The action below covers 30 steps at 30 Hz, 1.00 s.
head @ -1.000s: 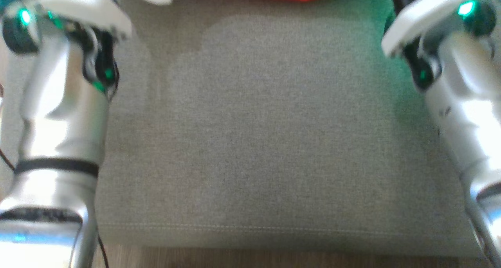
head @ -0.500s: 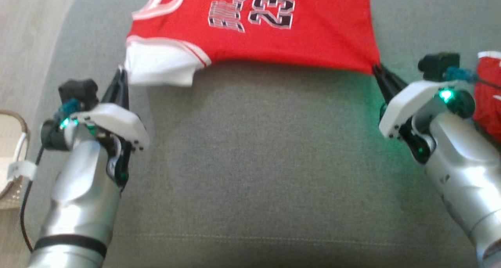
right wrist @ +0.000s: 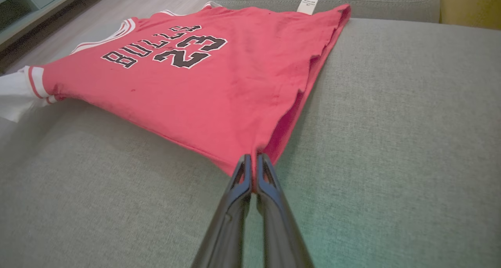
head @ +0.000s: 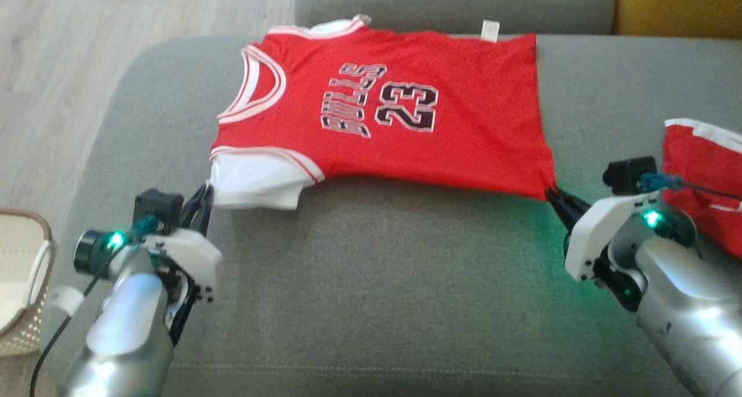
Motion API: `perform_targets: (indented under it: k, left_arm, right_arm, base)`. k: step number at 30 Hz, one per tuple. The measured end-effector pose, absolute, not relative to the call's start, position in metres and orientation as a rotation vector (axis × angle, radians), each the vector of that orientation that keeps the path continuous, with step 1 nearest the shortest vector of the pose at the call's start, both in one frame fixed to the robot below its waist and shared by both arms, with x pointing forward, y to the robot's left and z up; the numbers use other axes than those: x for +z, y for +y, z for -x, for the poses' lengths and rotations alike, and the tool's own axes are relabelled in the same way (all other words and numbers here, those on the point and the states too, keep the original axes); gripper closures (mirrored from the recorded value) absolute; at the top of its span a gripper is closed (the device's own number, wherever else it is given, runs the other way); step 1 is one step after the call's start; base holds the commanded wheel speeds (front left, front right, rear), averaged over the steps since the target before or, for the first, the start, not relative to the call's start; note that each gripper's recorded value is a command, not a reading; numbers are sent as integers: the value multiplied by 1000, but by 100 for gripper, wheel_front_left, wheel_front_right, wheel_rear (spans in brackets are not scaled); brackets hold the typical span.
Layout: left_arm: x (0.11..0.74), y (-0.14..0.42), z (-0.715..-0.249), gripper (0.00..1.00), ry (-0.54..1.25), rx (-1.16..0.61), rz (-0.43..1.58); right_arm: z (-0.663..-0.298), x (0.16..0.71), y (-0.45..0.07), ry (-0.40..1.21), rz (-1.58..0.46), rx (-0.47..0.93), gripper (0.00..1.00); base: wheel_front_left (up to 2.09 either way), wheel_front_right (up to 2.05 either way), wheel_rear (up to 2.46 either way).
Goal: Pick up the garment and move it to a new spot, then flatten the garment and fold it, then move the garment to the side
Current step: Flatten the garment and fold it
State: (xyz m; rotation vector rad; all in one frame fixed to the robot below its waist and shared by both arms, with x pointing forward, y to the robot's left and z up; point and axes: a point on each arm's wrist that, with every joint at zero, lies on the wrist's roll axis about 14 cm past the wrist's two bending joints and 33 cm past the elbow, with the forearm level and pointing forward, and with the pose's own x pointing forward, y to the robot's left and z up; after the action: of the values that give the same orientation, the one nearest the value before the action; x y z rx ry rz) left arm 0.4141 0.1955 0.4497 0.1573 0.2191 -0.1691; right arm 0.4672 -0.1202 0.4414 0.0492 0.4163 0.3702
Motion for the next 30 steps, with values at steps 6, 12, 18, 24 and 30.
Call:
perform_targets:
  k: [6,12,18,24,30]
  left_arm:
    - [437,198,-386,100,249,-202,-206]
    - [425,190,-367,100,276,-261,-241]
    - [413,189,-344,100,320,-292,-260]
    - [404,184,-326,100,365,-321,-250]
    - [401,184,-309,100,437,-360,-245]
  right_arm:
    - [-448,450,-121,398,-42,394,100]
    - [-433,449,-126,408,-36,411,100]
    - [-416,438,-134,479,-39,418,100]
    - [-405,432,-140,550,-44,425,100]
    - [-392,422,-147,644,-40,429,100]
  base:
    - [0,0,0]
    - [0,0,0]
    - [0,0,0]
    - [0,0,0]
    - [0,0,0]
